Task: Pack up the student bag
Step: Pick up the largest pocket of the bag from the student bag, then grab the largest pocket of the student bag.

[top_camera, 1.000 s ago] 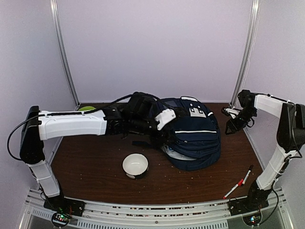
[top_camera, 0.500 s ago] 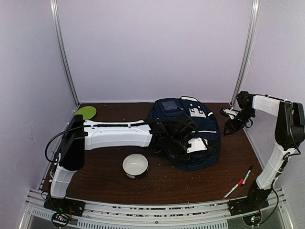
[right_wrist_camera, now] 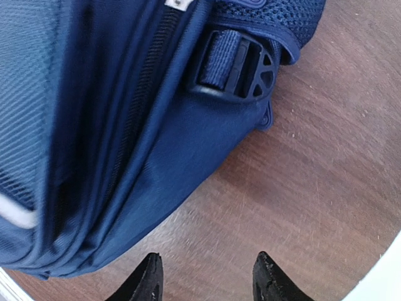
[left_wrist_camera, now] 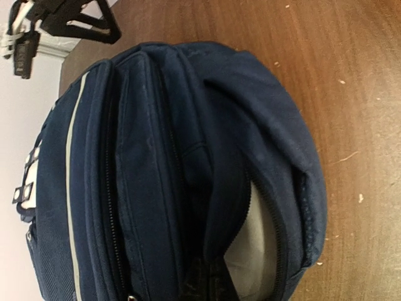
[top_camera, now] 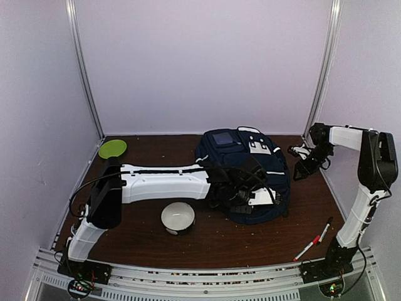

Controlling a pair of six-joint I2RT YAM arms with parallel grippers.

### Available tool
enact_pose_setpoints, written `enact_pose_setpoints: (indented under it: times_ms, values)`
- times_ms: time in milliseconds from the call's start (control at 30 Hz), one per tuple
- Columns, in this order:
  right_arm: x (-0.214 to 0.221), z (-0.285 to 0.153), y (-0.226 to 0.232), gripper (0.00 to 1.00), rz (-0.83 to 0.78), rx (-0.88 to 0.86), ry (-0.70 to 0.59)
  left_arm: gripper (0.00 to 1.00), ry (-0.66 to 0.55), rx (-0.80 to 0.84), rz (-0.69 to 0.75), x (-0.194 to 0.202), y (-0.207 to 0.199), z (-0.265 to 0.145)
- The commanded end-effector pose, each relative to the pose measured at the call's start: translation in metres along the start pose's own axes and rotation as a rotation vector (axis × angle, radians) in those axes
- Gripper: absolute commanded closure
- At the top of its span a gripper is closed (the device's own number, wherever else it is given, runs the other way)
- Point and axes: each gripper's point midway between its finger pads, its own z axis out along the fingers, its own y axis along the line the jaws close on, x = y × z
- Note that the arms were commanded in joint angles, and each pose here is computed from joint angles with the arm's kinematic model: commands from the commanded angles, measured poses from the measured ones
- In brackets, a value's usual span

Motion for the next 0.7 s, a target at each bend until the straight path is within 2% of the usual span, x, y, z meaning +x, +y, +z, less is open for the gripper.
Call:
enact_pose_setpoints:
  times_ms: [0,200,333,667]
  values:
    - [-0.007,0.002,-0.008,0.51,-0.069,0.0,0.001,1.0,0.104,-0.147,-0.037,0.028,0.036,-0.006]
    - [-0.005,0.011,-0.01,0.51,-0.167,-0.013,0.015,1.0,0.018,-0.288,-0.324,0.066,0.104,-0.059]
    - [-0.009,0.02,-0.009,0.51,-0.18,-0.04,0.01,1.0,-0.038,-0.289,-0.516,0.096,0.128,-0.078]
    - [-0.034,0.031,0.013,0.51,-0.246,-0.056,-0.025,1.0,-0.063,-0.242,-0.62,0.103,0.12,-0.07]
